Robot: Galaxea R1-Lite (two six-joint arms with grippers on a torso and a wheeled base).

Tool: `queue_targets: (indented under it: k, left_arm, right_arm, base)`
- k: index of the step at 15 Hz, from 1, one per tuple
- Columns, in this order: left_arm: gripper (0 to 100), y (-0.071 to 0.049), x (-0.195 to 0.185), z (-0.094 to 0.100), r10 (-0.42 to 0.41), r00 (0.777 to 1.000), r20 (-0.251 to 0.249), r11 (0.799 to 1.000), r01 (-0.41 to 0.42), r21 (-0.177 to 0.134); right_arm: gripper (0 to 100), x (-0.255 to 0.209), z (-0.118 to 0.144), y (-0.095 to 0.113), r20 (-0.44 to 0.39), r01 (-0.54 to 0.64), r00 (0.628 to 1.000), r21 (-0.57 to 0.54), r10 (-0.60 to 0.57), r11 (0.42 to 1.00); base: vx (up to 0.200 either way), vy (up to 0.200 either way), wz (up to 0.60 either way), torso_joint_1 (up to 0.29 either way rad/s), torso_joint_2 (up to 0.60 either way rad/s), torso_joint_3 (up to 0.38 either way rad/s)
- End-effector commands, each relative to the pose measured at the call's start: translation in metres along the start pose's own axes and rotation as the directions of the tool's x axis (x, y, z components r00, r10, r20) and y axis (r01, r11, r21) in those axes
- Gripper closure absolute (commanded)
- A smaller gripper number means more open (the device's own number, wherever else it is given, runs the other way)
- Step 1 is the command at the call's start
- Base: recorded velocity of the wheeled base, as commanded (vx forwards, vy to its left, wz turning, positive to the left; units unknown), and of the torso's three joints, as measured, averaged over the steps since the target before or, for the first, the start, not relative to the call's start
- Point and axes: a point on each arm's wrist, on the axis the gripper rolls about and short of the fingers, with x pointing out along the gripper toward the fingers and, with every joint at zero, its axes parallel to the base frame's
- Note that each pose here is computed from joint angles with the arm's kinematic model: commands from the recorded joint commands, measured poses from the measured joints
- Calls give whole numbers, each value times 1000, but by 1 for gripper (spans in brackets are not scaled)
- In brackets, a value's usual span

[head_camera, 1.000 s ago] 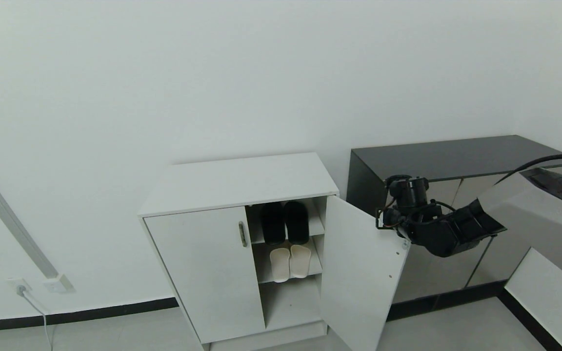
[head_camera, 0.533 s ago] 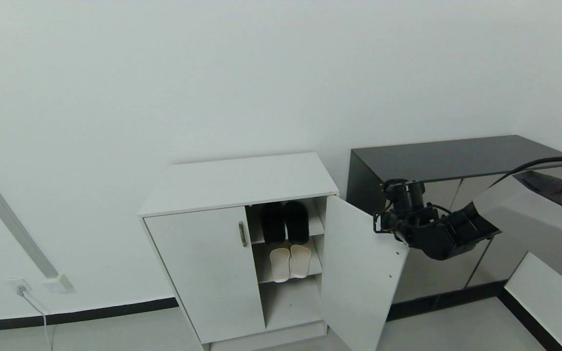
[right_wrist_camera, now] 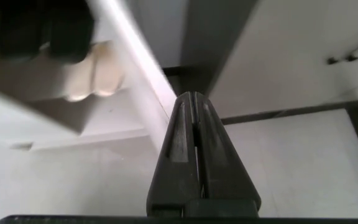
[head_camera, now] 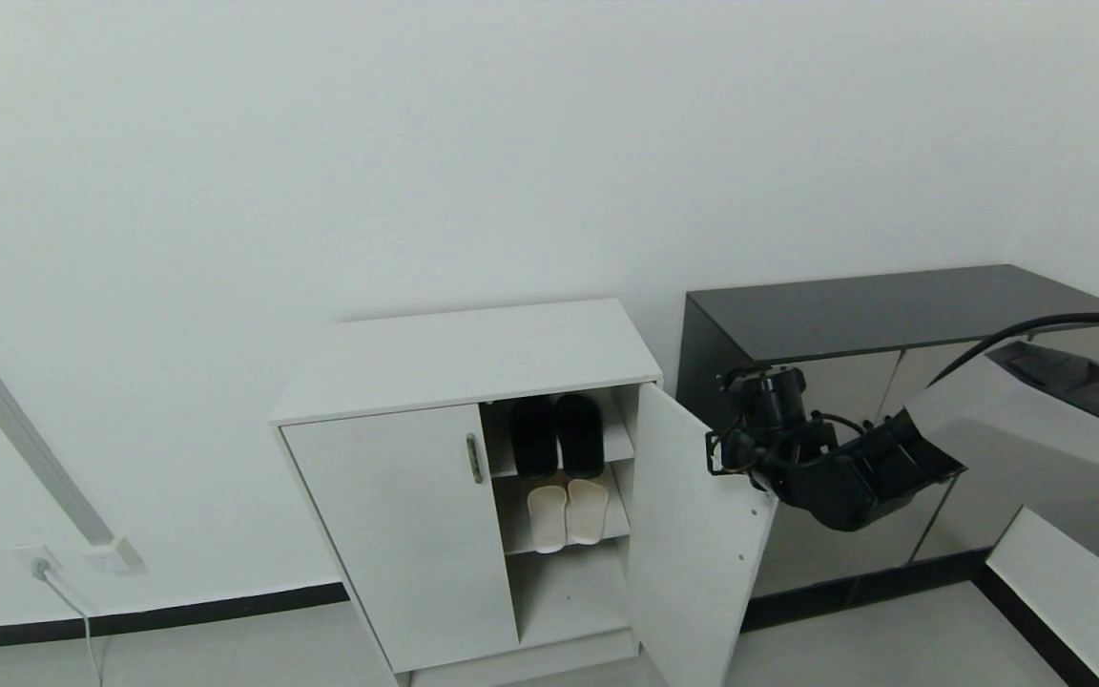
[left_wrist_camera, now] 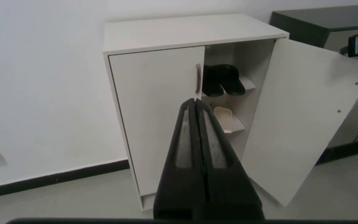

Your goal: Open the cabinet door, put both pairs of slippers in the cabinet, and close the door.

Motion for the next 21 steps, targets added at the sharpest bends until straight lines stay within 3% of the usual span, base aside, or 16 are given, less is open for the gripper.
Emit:
queue_targets:
  k: [1, 4, 8, 12, 18, 21]
  left_arm:
    - [100, 0, 0, 0, 2, 1000, 1, 1000, -2, 0]
    - [100, 0, 0, 0, 0, 1000, 1, 1000, 0, 0]
    - [100, 0, 0, 0, 2, 1000, 1, 1000, -2, -2]
    - [100, 0, 0, 0, 0, 1000, 1, 1000, 0, 0]
    - [100, 0, 0, 0, 2, 1000, 1, 1000, -2, -2]
    - [100, 0, 0, 0, 2, 1000, 1, 1000, -2, -2]
  right_arm:
    - [100, -22, 1, 22, 7, -59, 998, -15, 59, 998]
    - [100, -53, 2, 46, 19, -133, 991, -36, 133, 991]
    - [100, -72, 6, 39, 24, -165, 986, -54, 166, 985]
    - [100, -85, -8, 50, 19, -213, 977, -76, 215, 974]
    - [100, -97, -14, 47, 7, -295, 955, -103, 298, 950]
    - [100, -98, -23, 47, -5, -360, 932, -126, 362, 925]
  base:
    - [0, 0, 0, 0, 0, 0]
    - [0, 0, 0, 0, 0, 0]
    - [0, 0, 0, 0, 0, 0]
    - [0, 0, 0, 0, 0, 0]
    - [0, 0, 600, 2, 2, 4]
    - [0, 0, 0, 0, 0, 0]
